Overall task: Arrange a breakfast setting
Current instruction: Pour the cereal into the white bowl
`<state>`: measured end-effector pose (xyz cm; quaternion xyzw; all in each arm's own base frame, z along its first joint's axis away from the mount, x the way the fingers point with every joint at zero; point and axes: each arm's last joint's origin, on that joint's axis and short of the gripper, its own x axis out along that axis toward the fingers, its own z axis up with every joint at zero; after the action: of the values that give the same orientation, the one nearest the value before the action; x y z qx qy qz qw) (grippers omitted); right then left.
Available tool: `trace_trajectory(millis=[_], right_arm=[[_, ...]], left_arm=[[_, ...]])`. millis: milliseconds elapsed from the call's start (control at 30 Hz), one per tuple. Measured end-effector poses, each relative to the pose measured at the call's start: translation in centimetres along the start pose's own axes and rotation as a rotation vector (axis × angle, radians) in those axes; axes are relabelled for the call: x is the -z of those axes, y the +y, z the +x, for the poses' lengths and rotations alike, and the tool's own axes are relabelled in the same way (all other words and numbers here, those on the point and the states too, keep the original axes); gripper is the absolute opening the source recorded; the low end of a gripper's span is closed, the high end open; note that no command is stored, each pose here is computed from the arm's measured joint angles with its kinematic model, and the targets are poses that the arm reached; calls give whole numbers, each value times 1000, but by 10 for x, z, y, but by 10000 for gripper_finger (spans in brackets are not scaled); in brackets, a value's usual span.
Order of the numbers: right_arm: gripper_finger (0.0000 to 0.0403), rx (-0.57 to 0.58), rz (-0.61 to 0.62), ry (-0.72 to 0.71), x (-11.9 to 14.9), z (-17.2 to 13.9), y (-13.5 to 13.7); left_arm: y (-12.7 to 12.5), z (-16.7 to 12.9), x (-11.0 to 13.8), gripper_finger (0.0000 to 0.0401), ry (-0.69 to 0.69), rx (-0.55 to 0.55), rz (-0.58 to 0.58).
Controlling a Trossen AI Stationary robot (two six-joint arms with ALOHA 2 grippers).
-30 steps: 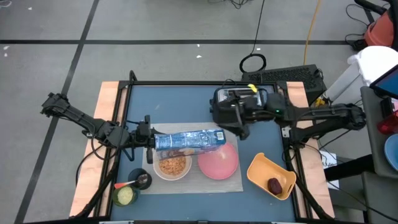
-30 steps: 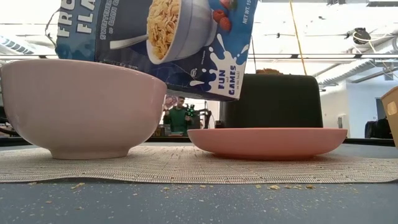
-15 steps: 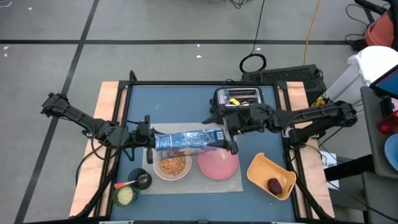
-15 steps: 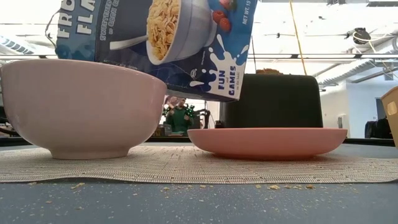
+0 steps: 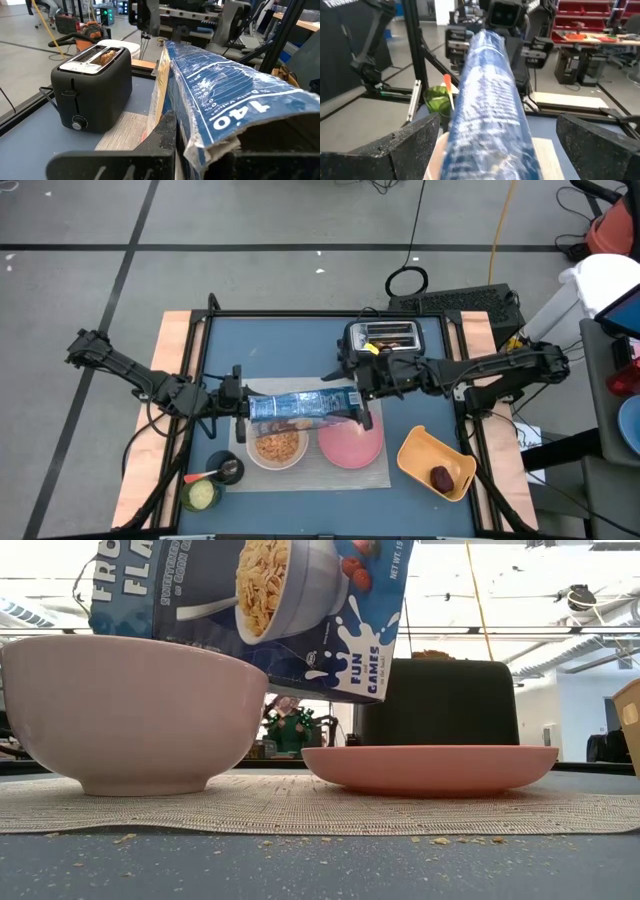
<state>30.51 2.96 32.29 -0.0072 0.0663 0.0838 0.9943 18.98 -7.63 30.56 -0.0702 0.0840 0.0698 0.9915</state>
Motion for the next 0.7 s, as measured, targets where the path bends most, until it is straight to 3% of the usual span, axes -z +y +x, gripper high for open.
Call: trace_trajectory(millis=[700], right_arm=[[386,-12,13,152,20,-1,2]], left_arm=[[0,0,0,3,0,1,1]])
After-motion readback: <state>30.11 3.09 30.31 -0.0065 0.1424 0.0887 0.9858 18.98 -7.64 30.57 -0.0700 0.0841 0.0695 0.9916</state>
